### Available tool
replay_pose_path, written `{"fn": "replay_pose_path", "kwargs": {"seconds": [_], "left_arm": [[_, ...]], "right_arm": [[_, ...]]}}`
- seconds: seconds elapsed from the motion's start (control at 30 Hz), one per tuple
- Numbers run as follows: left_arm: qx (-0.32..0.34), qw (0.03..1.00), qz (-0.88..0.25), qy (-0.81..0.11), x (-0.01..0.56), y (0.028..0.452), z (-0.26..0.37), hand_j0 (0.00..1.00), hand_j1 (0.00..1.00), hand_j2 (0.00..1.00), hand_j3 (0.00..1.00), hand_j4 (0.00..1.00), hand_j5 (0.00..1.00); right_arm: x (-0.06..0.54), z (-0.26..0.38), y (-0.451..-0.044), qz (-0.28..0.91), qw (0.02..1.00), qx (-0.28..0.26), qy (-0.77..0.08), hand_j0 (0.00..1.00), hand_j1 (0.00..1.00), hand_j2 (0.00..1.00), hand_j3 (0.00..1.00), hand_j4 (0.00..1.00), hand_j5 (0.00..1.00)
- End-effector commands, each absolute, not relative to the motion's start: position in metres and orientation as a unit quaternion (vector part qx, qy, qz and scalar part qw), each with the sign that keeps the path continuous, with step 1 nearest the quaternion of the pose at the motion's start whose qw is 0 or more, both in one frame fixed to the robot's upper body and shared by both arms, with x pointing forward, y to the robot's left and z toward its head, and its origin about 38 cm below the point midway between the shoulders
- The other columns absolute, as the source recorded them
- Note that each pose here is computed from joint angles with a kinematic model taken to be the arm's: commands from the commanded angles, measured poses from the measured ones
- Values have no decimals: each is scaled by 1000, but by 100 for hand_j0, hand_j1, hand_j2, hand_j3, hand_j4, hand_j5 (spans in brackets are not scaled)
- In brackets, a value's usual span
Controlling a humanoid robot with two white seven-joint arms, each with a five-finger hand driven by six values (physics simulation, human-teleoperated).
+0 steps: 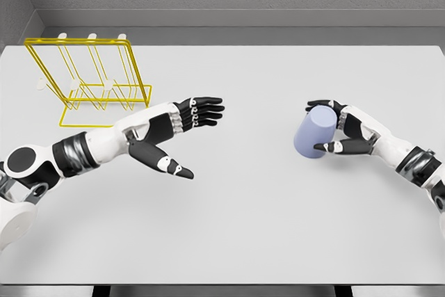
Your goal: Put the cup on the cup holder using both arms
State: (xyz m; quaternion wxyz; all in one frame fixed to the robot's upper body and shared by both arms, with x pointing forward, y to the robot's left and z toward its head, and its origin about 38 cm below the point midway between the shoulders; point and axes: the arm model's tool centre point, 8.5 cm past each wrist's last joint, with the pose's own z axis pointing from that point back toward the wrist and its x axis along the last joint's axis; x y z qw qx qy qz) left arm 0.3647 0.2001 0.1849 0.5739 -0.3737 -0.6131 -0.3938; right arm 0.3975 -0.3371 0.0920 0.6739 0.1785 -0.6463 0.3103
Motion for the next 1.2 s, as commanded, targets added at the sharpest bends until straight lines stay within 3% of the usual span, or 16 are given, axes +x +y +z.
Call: {"fn": "replay_pose_path", "kwargs": {"seconds": [0.0,0.07,0.43,0.77,0.93,1.17], "left_arm": [[-376,574,-392,-613,365,200,185,100,100,100,100,100,100],[-375,574,-392,-614,365,201,186,100,100,100,100,100,100],[-365,579,-396,-612,366,210,187,100,100,100,100,100,100],[-365,579,-396,-613,366,210,188,100,100,100,100,100,100],[-332,591,-399,-617,369,237,196,100,100,100,100,100,100],[-323,597,-403,-614,369,245,196,100,100,100,100,100,100]], "right_arm": [[397,93,-337,309,673,180,-648,61,61,61,61,61,61],[397,93,-337,310,672,180,-648,56,56,56,56,56,56],[405,112,-331,320,645,179,-670,56,56,56,56,56,56],[421,123,-296,321,619,207,-687,56,56,56,56,56,56],[421,120,-285,324,616,217,-685,56,56,56,56,56,56],[426,123,-257,336,602,239,-684,56,56,56,56,56,56]]}}
